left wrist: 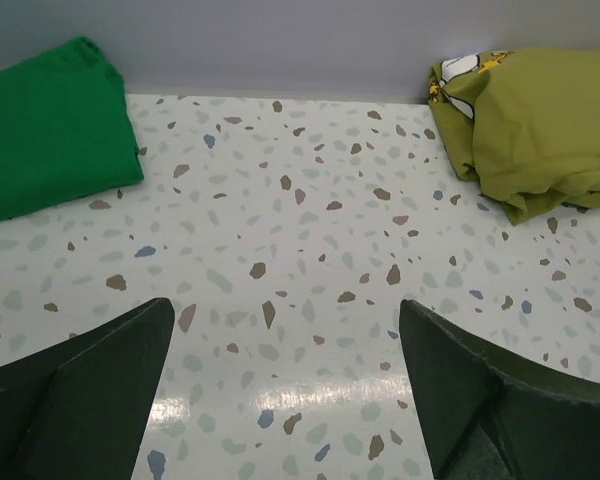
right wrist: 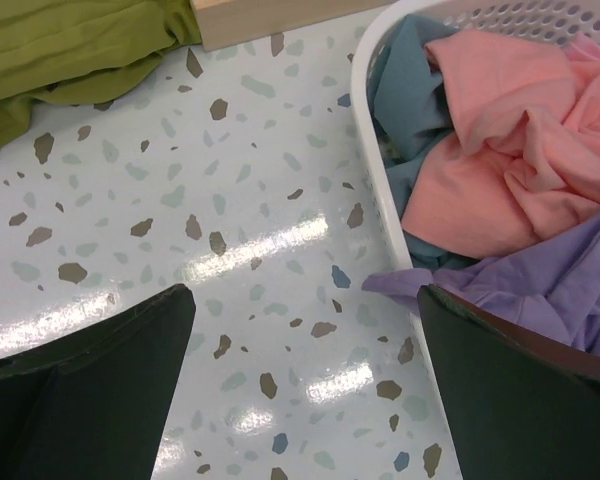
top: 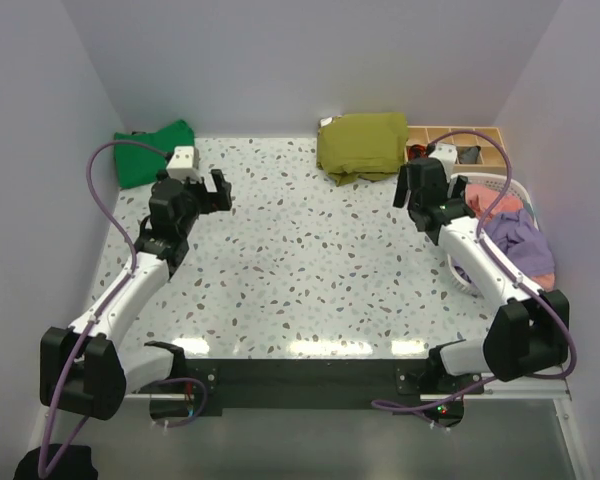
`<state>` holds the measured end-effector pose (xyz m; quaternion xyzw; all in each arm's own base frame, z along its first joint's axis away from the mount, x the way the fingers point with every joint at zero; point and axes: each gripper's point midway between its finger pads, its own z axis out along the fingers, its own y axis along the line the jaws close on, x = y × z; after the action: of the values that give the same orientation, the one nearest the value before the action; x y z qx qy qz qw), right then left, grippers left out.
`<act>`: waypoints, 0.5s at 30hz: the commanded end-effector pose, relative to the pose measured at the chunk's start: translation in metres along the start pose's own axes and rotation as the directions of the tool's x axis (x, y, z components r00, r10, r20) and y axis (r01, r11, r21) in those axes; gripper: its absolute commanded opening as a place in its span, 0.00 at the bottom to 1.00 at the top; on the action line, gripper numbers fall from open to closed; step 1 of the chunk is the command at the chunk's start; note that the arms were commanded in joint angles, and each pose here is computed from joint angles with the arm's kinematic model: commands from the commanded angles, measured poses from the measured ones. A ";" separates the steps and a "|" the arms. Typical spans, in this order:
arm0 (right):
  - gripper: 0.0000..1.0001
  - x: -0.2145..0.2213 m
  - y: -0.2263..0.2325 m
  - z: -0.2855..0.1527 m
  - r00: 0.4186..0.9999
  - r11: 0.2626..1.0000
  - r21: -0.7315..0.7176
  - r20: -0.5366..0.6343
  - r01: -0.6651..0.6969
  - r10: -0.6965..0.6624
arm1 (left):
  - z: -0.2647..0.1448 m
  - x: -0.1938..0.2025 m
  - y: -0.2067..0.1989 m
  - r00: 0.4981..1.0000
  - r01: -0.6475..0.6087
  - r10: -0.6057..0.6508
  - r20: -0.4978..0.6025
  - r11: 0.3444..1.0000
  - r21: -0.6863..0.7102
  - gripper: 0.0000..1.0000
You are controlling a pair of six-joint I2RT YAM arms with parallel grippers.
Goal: Fold and stack the t-shirts
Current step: Grab crumpled tshirt from bin with the right arm
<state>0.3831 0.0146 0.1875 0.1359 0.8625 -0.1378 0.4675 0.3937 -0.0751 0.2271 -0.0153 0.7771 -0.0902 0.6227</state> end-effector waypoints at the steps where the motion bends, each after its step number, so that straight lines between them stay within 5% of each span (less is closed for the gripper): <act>1: 0.99 -0.005 -0.015 -0.009 0.998 0.997 0.058 0.034 -0.046 0.044 | -0.008 -0.015 -0.016 1.000 -0.012 0.011 0.020 0.997 0.078 1.00; 9: 0.99 0.009 -0.064 -0.016 0.994 0.948 0.300 0.028 -0.107 0.103 | -0.016 -0.020 -0.035 0.999 -0.004 -0.003 0.042 0.985 0.173 1.00; 15: 0.99 0.017 -0.118 -0.047 0.988 0.833 0.533 0.087 -0.152 0.124 | -0.015 -0.018 -0.050 1.000 0.002 -0.009 0.026 0.968 0.252 1.00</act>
<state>0.3359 -0.0414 0.1892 0.2515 0.8218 -0.2607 0.4398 0.3793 -0.1026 0.2350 0.0345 0.7736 -0.1501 0.6146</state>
